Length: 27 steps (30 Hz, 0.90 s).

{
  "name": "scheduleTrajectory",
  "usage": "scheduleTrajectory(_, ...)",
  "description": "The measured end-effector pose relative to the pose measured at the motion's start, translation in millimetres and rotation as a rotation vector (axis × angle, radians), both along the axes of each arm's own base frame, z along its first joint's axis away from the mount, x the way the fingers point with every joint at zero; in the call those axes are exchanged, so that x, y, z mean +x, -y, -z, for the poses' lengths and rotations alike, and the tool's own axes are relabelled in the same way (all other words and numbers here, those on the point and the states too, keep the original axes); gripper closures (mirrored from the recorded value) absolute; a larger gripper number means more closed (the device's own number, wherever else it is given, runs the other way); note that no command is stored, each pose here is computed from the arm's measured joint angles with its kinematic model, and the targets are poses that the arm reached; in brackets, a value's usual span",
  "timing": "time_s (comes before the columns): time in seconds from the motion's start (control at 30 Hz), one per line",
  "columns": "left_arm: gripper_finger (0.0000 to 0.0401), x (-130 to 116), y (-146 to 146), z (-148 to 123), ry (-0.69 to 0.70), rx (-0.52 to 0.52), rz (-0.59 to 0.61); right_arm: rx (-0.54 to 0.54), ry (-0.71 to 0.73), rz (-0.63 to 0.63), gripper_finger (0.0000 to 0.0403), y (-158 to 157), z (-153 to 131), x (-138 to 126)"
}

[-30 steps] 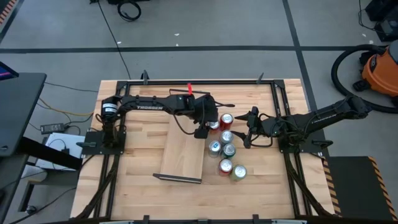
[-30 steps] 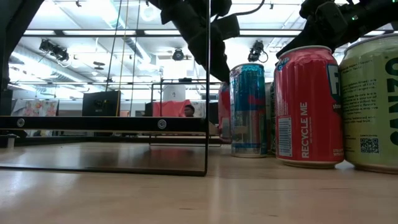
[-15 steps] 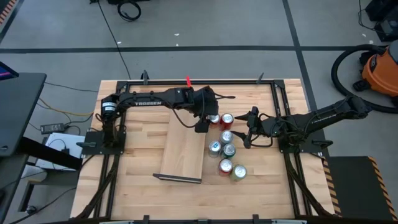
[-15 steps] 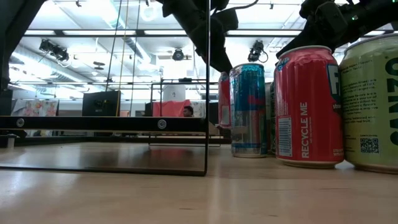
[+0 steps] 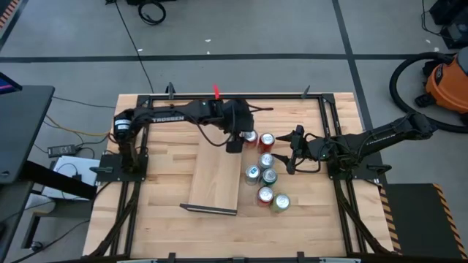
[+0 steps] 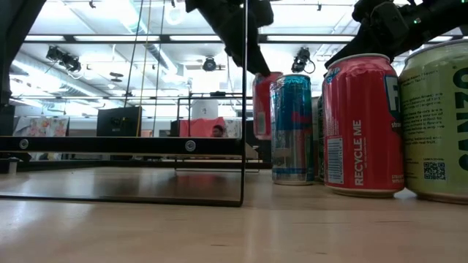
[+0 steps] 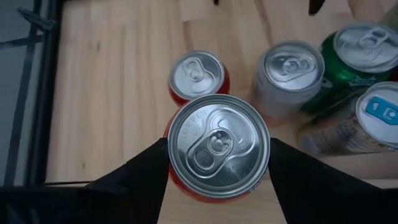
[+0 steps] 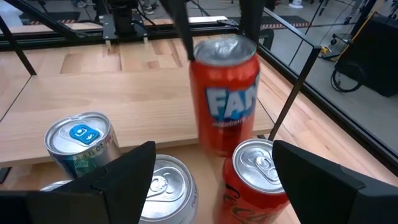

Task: Place canned beverage on shelf
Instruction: Put the top orange soda can on the shelf

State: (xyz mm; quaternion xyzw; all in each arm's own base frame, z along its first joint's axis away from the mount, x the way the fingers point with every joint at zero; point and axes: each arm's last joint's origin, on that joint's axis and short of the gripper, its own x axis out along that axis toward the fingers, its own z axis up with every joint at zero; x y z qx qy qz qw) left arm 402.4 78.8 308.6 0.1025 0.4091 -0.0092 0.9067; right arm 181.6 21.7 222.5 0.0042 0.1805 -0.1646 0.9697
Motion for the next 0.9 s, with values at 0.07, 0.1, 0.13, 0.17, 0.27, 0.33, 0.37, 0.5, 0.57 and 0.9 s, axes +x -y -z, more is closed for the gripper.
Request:
scheduleTrajectory(0.07,0.0153,-5,-2,-6,0.006,0.002,-0.011,0.001,0.001,0.000,0.0070,0,0,0)
scheduleTrajectory(0.1,0.0153,-7,-3,-7,0.004,-0.001,-0.017,0.000,0.000,0.000,0.0070,0,0,0)
scheduleTrajectory(0.13,0.0153,-9,-4,-9,0.001,-0.002,-0.022,0.001,0.001,0.000,0.0070,0,0,0)
scheduleTrajectory(0.17,0.0153,-12,-6,-11,-0.007,-0.004,-0.027,0.001,0.001,0.000,0.0070,0,0,0)
scheduleTrajectory(0.27,0.0153,-17,-12,-11,-0.036,-0.010,-0.045,0.001,0.001,0.000,0.0070,0,0,0)
scheduleTrajectory(0.33,0.0153,-20,-18,-9,-0.058,-0.019,-0.060,0.001,0.001,-0.001,0.0070,0,0,0)
scheduleTrajectory(0.37,0.0153,-22,-22,-8,-0.072,-0.022,-0.068,0.003,0.002,-0.003,0.0070,0,0,0)
scheduleTrajectory(0.5,0.0153,-28,-38,-5,-0.094,-0.043,-0.094,0.008,0.010,-0.006,0.0070,0,-1,0)
scheduleTrajectory(0.57,0.0153,-30,-46,-4,-0.094,-0.045,-0.101,0.008,0.009,-0.006,0.0070,0,-1,0)
scheduleTrajectory(0.9,0.0153,-31,-70,12,-0.128,-0.125,-0.077,0.009,0.014,-0.011,0.0070,-1,-1,1)
